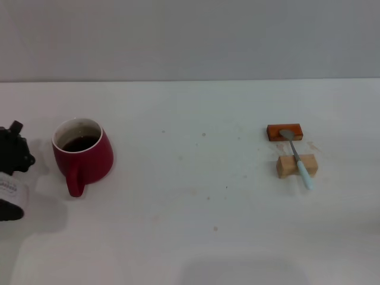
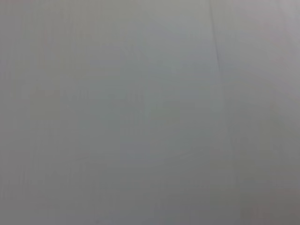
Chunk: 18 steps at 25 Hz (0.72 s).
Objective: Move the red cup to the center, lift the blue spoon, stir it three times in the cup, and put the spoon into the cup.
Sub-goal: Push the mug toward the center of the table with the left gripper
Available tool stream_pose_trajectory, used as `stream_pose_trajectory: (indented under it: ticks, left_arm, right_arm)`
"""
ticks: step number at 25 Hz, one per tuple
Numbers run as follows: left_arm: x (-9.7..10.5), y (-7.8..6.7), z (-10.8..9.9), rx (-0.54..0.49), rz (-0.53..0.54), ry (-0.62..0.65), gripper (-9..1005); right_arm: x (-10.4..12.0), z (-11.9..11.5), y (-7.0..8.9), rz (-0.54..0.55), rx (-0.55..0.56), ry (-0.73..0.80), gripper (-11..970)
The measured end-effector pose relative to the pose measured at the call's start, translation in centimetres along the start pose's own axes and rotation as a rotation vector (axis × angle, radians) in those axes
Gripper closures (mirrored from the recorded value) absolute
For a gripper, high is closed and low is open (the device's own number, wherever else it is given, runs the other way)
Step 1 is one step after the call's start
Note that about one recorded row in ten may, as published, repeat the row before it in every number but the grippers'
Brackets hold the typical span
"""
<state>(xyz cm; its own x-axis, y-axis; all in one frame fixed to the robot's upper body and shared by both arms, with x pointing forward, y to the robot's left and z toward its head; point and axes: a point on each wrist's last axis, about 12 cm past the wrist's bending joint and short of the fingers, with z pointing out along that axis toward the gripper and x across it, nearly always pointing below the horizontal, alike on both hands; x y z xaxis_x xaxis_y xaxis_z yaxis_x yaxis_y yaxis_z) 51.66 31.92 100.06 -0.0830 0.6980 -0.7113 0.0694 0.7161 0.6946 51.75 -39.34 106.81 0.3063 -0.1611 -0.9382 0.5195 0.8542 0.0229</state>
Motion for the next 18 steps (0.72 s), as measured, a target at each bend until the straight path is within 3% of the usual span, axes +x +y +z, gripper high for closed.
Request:
stream_pose_trajectory:
  ticks: [18]
  left_arm:
    - [-1.4, -1.3, 1.4, 0.108, 0.095, -0.034, 958]
  right_arm:
    - [0.0, -0.3, -0.2, -0.007, 0.004, -0.003, 202]
